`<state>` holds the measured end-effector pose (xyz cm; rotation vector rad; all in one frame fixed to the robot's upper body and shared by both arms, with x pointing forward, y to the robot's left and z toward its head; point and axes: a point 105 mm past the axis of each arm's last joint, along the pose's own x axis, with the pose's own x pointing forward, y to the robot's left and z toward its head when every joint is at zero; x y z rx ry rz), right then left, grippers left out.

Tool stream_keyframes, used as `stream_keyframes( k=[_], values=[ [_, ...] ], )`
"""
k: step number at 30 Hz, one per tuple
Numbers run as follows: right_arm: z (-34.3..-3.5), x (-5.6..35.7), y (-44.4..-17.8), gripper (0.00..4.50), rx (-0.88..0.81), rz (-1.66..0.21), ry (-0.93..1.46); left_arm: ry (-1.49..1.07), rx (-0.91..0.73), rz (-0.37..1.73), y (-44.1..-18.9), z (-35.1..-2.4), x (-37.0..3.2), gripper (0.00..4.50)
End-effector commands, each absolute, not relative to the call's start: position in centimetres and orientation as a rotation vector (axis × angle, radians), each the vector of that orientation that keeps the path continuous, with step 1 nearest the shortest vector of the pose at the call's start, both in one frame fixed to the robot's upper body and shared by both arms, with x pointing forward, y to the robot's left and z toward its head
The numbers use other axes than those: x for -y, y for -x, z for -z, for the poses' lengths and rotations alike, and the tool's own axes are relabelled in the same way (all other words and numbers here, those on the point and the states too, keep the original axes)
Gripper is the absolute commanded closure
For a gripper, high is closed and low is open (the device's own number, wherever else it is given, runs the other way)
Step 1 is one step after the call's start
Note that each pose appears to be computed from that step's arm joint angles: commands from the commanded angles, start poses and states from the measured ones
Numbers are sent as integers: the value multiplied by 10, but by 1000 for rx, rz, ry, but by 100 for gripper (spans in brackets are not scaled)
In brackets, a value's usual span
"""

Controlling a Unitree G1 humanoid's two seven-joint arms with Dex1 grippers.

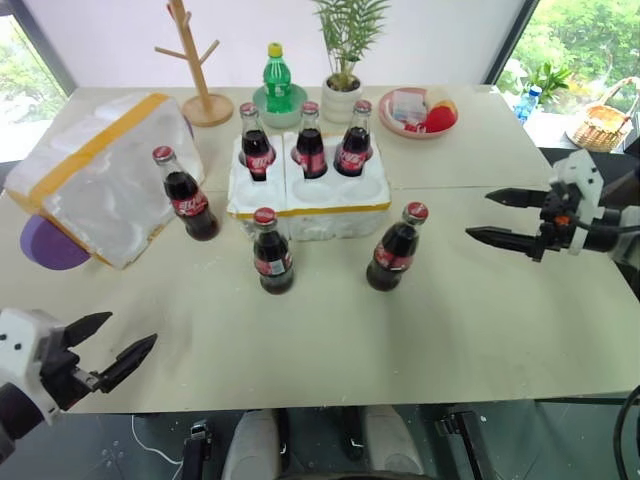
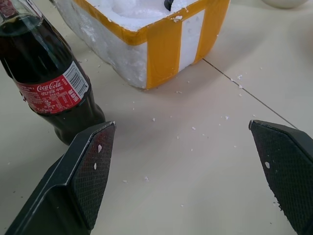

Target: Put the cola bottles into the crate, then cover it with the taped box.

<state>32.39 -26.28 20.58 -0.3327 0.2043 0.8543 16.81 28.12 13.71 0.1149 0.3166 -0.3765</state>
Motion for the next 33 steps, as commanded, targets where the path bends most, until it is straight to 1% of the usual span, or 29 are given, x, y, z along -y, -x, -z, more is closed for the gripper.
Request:
stream_keyframes(
  k=[1, 9, 13, 18, 20, 22, 25, 29, 33],
  values=[
    [-215, 263, -324, 0, -162, -846, 360, -120, -299, 396, -167, -142, -275, 6],
    [-217, 262, -324, 0, -148, -831, 366, -94, -277, 372, -175, -144, -276, 6],
    [-221, 262, -324, 0, -149, -836, 346, -85, -222, 328, -188, -151, -282, 6],
    [-246, 258, -323, 0, -124, -884, 335, -111, -129, 282, -210, -165, -286, 6],
    [-267, 252, -322, 0, -82, -922, 310, -115, -92, 265, -223, -171, -287, 6],
    [-288, 243, -316, 0, -50, -1000, 274, -129, -68, 264, -237, -175, -286, 6],
    [-308, 229, -305, 0, -34, -1121, 232, -160, -32, 267, -261, -182, -283, 6],
    [-320, 213, -293, 0, -29, -1247, 202, -172, 34, 234, -295, -199, -282, 6],
    [-320, 204, -291, 0, -29, -1288, 212, -198, 50, 272, -319, -206, -271, 6]
  ],
)
